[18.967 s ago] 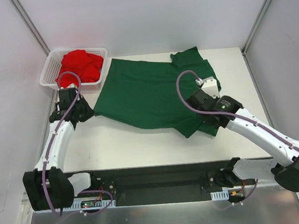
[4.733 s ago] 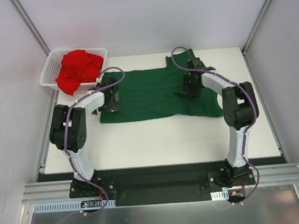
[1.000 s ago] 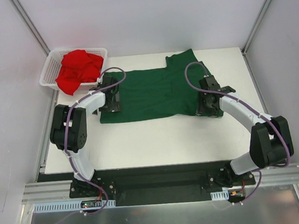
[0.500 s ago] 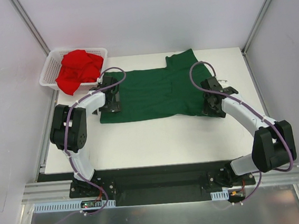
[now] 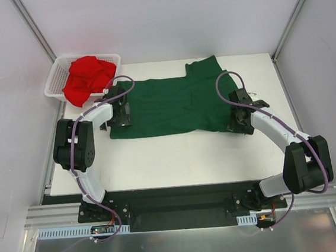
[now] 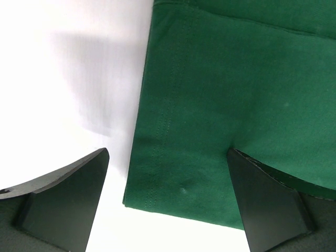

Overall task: Fold and stack the t-shirts
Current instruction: Fold the flattened tshirt in 1/3 of the way

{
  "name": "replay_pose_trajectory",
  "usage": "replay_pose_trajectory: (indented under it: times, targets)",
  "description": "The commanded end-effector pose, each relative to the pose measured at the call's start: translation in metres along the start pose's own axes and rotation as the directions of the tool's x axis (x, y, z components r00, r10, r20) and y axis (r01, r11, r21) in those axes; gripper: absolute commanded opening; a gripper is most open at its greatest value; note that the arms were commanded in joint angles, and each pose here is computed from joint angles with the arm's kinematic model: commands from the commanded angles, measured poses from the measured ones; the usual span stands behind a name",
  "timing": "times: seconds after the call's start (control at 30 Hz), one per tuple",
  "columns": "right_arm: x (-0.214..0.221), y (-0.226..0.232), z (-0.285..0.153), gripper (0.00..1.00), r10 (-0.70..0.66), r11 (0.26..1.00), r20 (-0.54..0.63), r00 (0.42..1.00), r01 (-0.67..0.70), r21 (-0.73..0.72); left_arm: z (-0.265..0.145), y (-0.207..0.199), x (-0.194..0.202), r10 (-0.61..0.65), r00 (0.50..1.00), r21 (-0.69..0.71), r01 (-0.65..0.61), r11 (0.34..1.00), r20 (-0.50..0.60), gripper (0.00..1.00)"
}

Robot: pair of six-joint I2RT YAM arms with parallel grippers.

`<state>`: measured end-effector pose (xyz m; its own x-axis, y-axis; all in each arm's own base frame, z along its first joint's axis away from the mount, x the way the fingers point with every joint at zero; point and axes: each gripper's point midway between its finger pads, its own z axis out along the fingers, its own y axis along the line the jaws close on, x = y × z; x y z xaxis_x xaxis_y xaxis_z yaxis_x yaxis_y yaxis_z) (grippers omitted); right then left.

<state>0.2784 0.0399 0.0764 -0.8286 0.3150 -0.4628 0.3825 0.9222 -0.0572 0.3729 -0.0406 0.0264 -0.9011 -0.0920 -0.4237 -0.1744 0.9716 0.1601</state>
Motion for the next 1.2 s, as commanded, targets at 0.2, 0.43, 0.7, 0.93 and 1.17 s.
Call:
replay_pose_trajectory:
  times: [0.2,0.43,0.7,0.93,1.17]
  targets:
    - [-0.001,-0.004,-0.001,0.57,0.045,0.999,0.017,0.999,-0.044,-0.026,-0.002,0.025,0.007,-0.054,0.998,-0.013,0.054,0.998,-0.040,0.96]
    - [0.012,0.006,0.018,0.57,0.043,0.998,-0.029,0.999,-0.045,-0.050,-0.002,0.024,0.007,-0.059,0.997,-0.006,0.059,0.998,-0.041,0.96]
    - [0.001,0.001,0.025,0.57,0.034,0.999,0.000,0.999,-0.034,-0.001,-0.002,0.025,0.007,-0.059,0.997,-0.011,0.058,0.998,-0.041,0.96]
    - [-0.020,-0.005,0.024,0.57,0.039,0.999,0.047,0.998,-0.040,0.021,-0.002,0.026,0.007,-0.060,0.997,-0.011,0.060,0.998,-0.040,0.96]
    - [-0.037,0.004,0.024,0.57,0.009,1.000,0.080,0.997,-0.007,-0.022,-0.001,0.024,0.009,-0.066,0.997,-0.007,0.065,0.998,-0.044,0.96]
